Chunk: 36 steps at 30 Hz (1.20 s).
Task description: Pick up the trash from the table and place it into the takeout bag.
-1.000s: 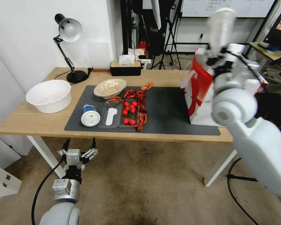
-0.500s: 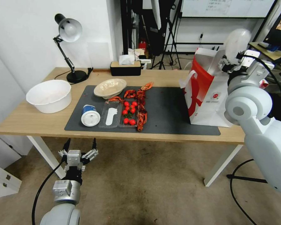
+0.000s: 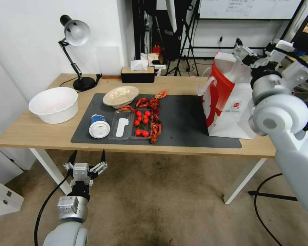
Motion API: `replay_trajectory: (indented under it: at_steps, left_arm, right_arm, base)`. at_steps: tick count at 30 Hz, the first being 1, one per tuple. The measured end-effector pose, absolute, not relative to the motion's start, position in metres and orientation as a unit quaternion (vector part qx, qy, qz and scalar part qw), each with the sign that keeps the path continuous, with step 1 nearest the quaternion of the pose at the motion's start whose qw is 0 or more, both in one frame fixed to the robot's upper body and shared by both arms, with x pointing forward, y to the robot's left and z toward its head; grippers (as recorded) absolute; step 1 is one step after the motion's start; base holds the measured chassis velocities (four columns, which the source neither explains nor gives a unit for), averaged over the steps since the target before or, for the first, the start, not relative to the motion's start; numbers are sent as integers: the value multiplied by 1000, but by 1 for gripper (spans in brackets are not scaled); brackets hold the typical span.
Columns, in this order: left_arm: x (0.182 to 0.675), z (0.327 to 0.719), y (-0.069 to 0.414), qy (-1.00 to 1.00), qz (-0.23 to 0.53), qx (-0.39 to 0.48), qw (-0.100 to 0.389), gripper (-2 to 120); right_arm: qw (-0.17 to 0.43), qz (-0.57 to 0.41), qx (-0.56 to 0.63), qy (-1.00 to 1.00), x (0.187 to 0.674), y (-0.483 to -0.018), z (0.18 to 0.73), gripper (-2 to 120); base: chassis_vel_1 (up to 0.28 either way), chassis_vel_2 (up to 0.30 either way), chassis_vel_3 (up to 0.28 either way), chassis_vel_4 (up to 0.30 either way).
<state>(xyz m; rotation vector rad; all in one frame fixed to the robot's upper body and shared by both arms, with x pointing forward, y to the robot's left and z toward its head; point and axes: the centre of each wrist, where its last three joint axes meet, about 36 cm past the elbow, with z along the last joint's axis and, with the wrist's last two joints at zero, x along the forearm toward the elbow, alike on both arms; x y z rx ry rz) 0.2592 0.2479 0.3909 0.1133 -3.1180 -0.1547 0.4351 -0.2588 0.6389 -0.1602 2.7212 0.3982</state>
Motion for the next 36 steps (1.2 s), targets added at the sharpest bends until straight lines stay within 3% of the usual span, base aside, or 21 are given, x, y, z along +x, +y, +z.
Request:
replay_trajectory:
  at_steps: [14, 24, 36]
  left_arm:
    - [260, 390, 249, -998, -49, 34, 9, 100]
    - [259, 389, 253, -998, -46, 34, 9, 100]
    - [261, 388, 254, -998, -46, 32, 8, 100]
  right_arm:
    - [232, 10, -162, 959, 365, -243, 547, 100]
    - [192, -39, -104, 975, 302, -227, 473, 100]
    - [121, -28, -27, 992, 254, -215, 402, 100]
  base:
    - [0, 0, 0, 0]
    - [0, 0, 0, 0]
    - [0, 0, 0, 0]
